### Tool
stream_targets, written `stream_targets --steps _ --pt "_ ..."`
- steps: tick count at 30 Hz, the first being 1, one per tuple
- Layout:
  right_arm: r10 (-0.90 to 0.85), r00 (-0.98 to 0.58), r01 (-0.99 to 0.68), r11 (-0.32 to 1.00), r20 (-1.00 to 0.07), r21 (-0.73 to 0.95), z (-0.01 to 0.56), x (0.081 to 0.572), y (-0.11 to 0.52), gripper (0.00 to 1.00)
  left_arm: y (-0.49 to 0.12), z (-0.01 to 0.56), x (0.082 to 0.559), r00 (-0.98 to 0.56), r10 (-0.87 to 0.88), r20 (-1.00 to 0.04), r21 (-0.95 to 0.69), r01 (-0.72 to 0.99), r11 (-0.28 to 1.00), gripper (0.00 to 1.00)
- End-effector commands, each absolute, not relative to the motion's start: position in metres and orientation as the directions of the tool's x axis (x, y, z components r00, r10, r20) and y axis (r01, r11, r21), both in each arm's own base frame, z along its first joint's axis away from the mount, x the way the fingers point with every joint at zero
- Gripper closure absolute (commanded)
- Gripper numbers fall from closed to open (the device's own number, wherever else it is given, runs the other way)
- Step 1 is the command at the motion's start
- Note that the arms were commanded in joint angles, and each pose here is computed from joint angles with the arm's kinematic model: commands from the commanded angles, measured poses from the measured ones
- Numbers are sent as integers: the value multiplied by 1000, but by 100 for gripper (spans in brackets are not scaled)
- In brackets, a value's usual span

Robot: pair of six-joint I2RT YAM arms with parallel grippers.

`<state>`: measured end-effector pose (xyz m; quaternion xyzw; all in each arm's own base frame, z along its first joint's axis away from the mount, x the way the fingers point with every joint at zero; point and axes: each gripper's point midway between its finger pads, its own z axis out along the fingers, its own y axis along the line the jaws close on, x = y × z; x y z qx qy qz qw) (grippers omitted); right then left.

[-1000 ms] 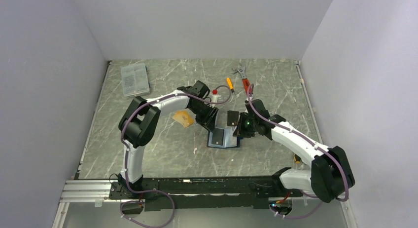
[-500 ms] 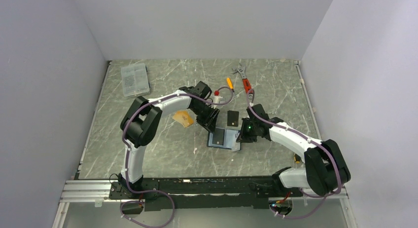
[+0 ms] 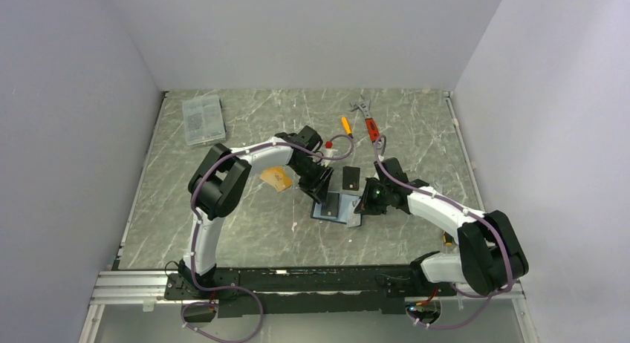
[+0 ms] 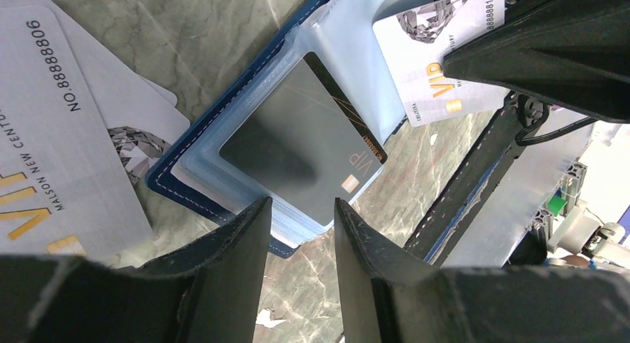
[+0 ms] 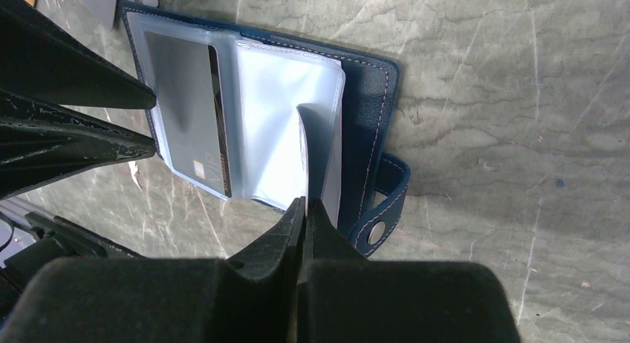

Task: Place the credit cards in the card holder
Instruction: Turn over the card slot in the card holder.

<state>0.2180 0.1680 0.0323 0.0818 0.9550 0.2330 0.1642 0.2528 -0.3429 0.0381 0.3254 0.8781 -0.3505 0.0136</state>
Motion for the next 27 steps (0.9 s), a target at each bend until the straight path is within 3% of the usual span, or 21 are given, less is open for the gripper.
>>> stream_targets --steps 1,7,12,21,27 --pt "231 -944 119 906 -237 406 12 200 152 100 -342 52 256 -786 548 -287 -599 593 537 57" --pt "236 -943 117 896 -237 428 13 201 153 100 -361 37 254 -778 572 -261 -618 590 520 57" --pt "243 -942 118 886 -231 449 12 201 154 100 -381 47 246 -773 579 -259 -714 557 424 57" --pt "261 -921 80 854 -290 514 40 213 158 100 -405 93 233 -741 563 -364 -837 526 150 57" --pt "262 -906 51 846 -331 531 60 222 159 100 -403 114 240 -718 558 -416 -834 546 80 57"
